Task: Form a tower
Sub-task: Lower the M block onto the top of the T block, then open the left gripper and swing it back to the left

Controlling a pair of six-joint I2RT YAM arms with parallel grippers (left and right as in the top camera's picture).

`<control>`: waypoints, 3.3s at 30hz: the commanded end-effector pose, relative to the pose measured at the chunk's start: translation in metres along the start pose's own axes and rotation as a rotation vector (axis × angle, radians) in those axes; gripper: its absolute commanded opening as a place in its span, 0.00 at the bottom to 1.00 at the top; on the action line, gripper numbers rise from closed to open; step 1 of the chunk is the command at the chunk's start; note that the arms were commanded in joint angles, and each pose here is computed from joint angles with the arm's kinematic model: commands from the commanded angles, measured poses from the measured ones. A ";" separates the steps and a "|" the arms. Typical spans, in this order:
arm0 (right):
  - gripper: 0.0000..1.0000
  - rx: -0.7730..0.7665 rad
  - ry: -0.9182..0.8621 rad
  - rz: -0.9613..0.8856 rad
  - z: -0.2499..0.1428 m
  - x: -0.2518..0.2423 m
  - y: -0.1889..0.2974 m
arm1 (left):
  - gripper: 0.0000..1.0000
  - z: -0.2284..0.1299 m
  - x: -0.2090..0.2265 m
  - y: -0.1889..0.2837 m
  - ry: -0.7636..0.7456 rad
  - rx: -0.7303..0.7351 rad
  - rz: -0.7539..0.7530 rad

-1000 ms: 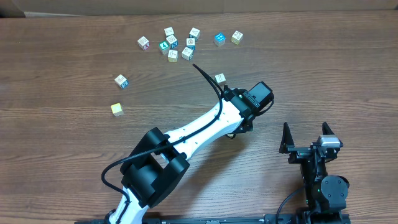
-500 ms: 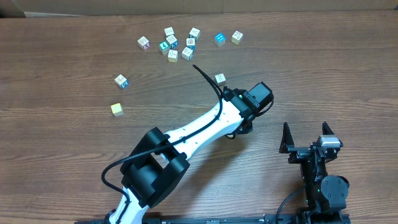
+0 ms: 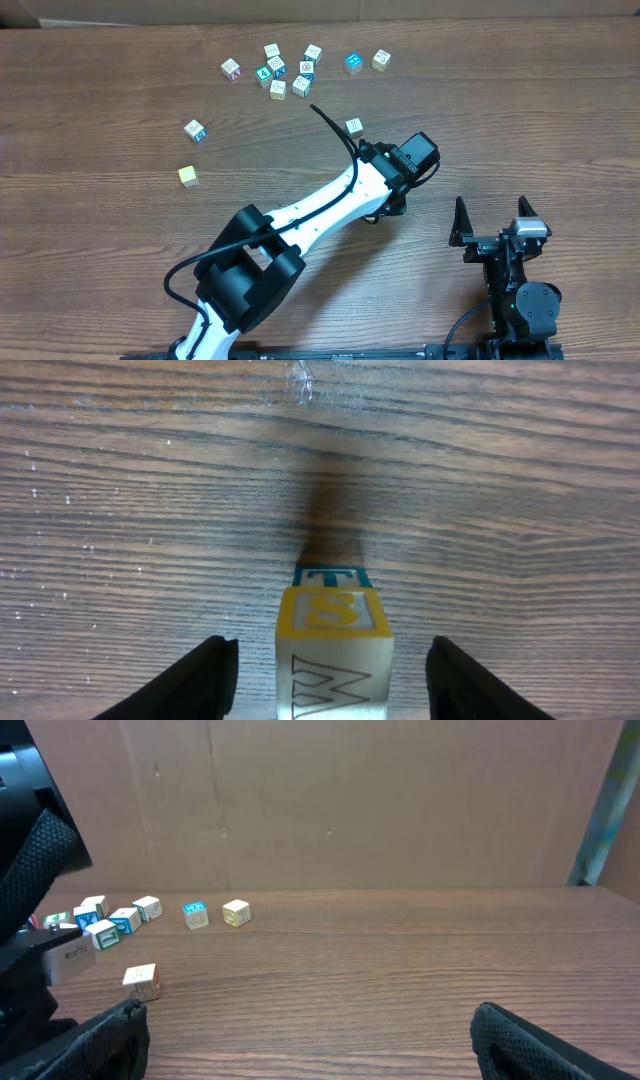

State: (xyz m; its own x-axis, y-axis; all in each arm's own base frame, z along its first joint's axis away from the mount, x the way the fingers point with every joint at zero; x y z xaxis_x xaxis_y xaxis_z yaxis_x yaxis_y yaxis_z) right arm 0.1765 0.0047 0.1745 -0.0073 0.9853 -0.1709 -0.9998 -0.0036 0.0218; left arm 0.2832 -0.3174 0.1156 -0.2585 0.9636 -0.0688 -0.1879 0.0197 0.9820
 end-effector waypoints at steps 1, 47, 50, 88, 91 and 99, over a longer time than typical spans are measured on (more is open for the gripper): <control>1.00 -0.005 0.002 -0.002 -0.002 0.000 0.000 | 0.53 -0.005 0.000 -0.018 -0.012 0.020 0.037; 1.00 -0.005 0.002 -0.002 -0.002 0.000 0.000 | 0.42 -0.007 0.000 -0.033 -0.016 0.029 0.057; 1.00 -0.005 0.002 -0.002 -0.002 0.000 0.000 | 0.38 -0.007 0.000 -0.033 -0.016 0.028 0.057; 1.00 -0.005 0.002 -0.002 -0.002 0.000 0.000 | 0.76 0.067 -0.009 0.009 -0.032 -0.085 -0.068; 1.00 -0.005 0.002 -0.002 -0.002 0.000 0.000 | 0.87 0.098 0.003 0.016 0.037 -0.112 -0.083; 1.00 -0.005 0.002 -0.002 -0.002 0.000 0.000 | 1.00 0.176 0.104 0.007 0.251 -0.076 0.053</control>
State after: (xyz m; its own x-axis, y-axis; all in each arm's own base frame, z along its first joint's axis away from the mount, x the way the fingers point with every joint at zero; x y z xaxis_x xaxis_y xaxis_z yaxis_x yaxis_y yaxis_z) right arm 0.1765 0.0048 0.1745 -0.0076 0.9853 -0.1709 -0.9998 -0.0040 0.0218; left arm 0.4051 -0.2141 0.1457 -0.4497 0.8859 -0.1139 -0.2570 -0.0063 0.9664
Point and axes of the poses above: each gripper's point midway between its finger pads, its own y axis back along the fingers, its own x axis along the line the jaws close on, z = x × y, the point moved 7 cm from there along y, back along the fingers, and after that the axes turned 11 degrees about y, right-handed, at the moved point
